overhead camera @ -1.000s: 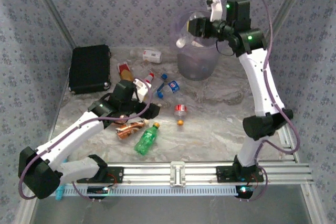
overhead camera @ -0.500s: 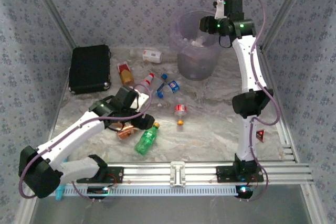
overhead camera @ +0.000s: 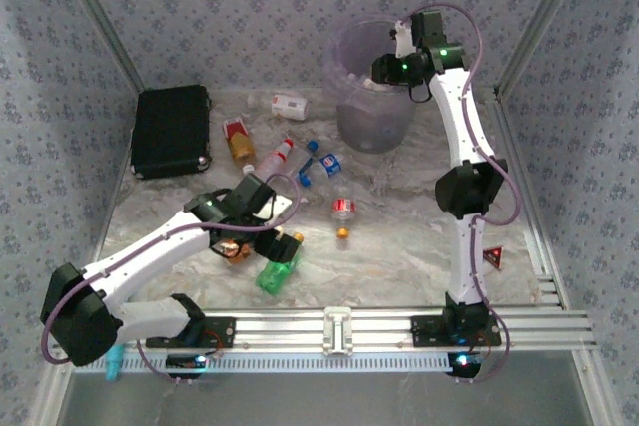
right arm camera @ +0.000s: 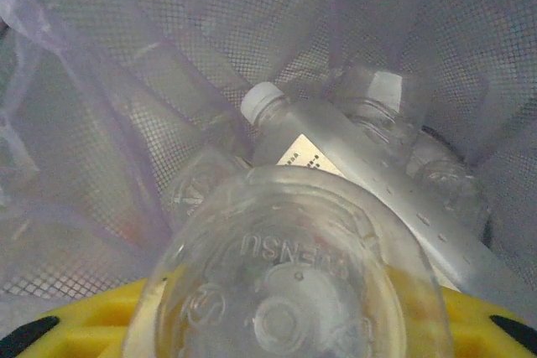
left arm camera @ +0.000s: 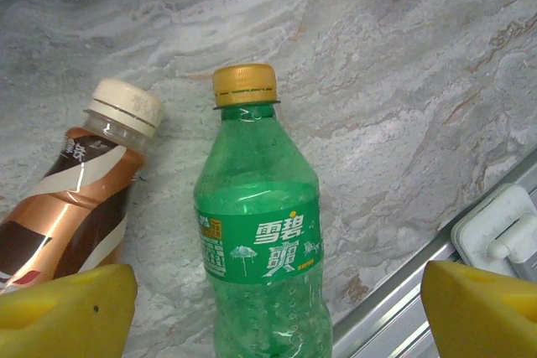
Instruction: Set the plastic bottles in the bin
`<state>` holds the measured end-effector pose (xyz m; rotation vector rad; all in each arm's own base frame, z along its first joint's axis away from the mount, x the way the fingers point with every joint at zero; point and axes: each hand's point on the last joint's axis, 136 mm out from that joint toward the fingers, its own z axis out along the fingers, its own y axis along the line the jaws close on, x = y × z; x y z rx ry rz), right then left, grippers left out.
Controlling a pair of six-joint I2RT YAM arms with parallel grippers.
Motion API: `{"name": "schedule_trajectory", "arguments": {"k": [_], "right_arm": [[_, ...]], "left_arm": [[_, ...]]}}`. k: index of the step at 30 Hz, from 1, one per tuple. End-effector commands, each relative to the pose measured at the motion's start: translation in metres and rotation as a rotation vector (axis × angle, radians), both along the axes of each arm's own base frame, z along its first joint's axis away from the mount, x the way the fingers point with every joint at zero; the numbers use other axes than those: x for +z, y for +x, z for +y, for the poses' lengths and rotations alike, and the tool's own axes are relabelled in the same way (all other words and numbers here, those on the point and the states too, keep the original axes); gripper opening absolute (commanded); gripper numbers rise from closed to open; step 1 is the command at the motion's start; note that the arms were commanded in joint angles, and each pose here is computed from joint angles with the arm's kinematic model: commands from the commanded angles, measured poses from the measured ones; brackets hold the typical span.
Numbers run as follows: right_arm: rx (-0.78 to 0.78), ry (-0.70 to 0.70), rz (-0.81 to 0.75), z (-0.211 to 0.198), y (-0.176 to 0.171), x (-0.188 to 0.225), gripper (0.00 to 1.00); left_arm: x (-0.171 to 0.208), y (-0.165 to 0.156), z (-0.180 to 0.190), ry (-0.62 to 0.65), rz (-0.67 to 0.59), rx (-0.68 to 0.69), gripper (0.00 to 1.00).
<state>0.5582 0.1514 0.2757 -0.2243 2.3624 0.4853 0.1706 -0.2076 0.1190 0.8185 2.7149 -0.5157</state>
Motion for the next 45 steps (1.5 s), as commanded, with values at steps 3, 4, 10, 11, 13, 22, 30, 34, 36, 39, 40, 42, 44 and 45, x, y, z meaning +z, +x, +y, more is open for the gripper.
{"name": "schedule_trajectory", "arguments": {"k": [3, 4, 10, 11, 13, 22, 30, 34, 36, 39, 40, 42, 44, 45], "right_arm": [[0.045, 0.007, 0.135, 0.008, -0.008, -0.044, 0.65], [0.045, 0.008, 0.128, 0.009, -0.008, -0.041, 0.68], [0.028, 0.010, 0.083, 0.004, -0.004, -0.025, 0.80], [0.028, 0.011, 0.068, 0.004, -0.004, -0.019, 0.82], [0.028, 0.019, 0.024, 0.003, -0.004, -0.003, 0.83], [0.020, 0.167, -0.255, -0.008, -0.016, 0.120, 0.88], [0.026, 0.176, -0.356, -0.018, -0.066, 0.181, 0.89], [0.048, 0.178, -0.356, -0.016, -0.093, 0.187, 0.89], [0.052, 0.164, -0.348, -0.016, -0.104, 0.185, 0.89], [0.062, 0.152, -0.337, -0.015, -0.123, 0.178, 0.89], [0.065, 0.151, -0.332, -0.014, -0.129, 0.174, 0.89], [0.066, 0.154, -0.320, -0.013, -0.139, 0.164, 0.89], [0.069, 0.151, -0.305, -0.013, -0.150, 0.153, 0.89], [0.071, 0.153, -0.296, -0.013, -0.154, 0.148, 0.89]], "left_arm": [[-0.017, -0.011, 0.000, 0.027, 0.058, -0.015, 0.90], [-0.018, -0.011, 0.000, 0.027, 0.061, -0.016, 0.91], [-0.023, -0.010, -0.002, 0.034, 0.074, -0.020, 0.93], [-0.024, -0.011, -0.002, 0.037, 0.078, -0.021, 0.93], [-0.025, -0.012, -0.002, 0.038, 0.084, -0.020, 0.93], [-0.033, -0.020, -0.001, 0.048, 0.121, -0.013, 0.95], [-0.045, -0.035, 0.002, 0.080, 0.163, 0.001, 0.95], [-0.050, -0.044, 0.005, 0.111, 0.198, 0.027, 0.94], [-0.052, -0.051, 0.010, 0.137, 0.220, 0.049, 0.94], [-0.053, -0.054, 0.014, 0.145, 0.210, 0.070, 0.92], [-0.055, -0.054, 0.014, 0.143, 0.209, 0.080, 0.91], [-0.061, -0.052, 0.015, 0.155, 0.204, 0.097, 0.88], [-0.066, -0.050, 0.018, 0.186, 0.208, 0.109, 0.86], [-0.068, -0.050, 0.019, 0.196, 0.211, 0.111, 0.85]]}}
